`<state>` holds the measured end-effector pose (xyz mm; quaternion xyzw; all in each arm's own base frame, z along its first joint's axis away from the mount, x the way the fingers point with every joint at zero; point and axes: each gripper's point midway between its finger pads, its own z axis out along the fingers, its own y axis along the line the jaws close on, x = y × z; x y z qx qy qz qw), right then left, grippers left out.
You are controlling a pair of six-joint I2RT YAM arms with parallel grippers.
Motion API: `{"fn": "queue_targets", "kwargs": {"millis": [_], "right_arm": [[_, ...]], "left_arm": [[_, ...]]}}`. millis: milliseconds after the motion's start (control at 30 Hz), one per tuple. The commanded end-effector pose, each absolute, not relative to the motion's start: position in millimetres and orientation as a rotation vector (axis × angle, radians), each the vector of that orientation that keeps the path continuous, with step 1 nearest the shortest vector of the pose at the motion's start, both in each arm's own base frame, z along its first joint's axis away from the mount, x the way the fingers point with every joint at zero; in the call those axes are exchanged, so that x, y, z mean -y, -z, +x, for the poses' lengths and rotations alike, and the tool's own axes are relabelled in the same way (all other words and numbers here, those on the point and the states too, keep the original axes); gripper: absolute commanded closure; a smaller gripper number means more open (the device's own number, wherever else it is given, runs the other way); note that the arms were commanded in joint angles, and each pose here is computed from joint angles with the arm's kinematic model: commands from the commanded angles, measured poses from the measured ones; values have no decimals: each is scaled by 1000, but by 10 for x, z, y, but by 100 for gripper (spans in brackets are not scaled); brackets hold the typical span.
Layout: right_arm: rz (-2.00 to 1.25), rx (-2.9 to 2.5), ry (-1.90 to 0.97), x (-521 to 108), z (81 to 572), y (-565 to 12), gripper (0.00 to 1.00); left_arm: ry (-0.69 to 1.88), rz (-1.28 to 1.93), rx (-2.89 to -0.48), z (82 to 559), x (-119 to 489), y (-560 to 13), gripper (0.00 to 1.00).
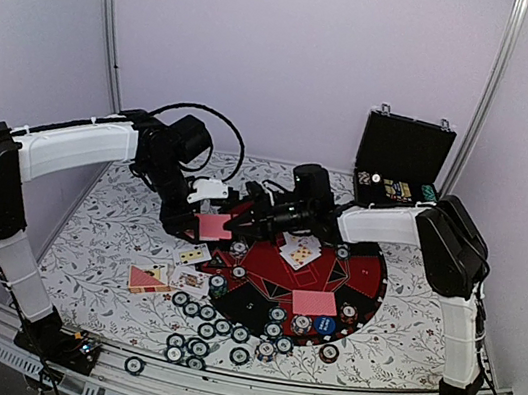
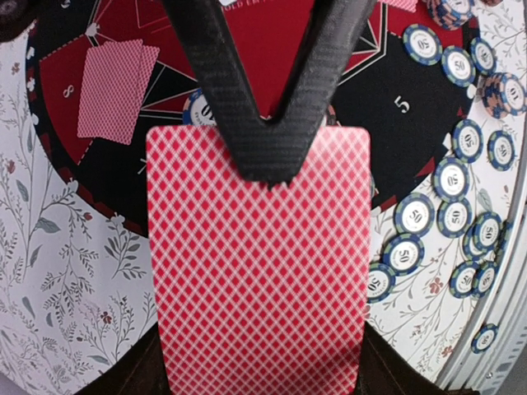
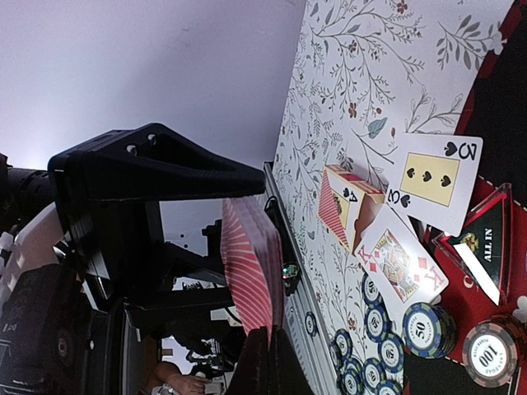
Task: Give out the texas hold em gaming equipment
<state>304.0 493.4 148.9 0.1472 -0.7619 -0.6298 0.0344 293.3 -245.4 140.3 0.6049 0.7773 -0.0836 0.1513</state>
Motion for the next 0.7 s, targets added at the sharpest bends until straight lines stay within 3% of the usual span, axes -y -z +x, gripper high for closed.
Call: {"fn": "queue_targets", "kwargs": {"millis": [0, 300, 667], "right_arm": [[371, 2413, 1883, -4719, 3156, -1420, 100], [317, 2436, 1895, -4375, 3282, -1469, 100], [57, 2654, 1744, -3189, 3390, -1039, 100]], "left_arm": [[252, 1719, -2218, 2973, 2452, -1446, 51], [241, 1730, -2226, 2957, 2425, -1400, 52], [241, 1729, -2229, 2964, 2415, -1404, 52]]}}
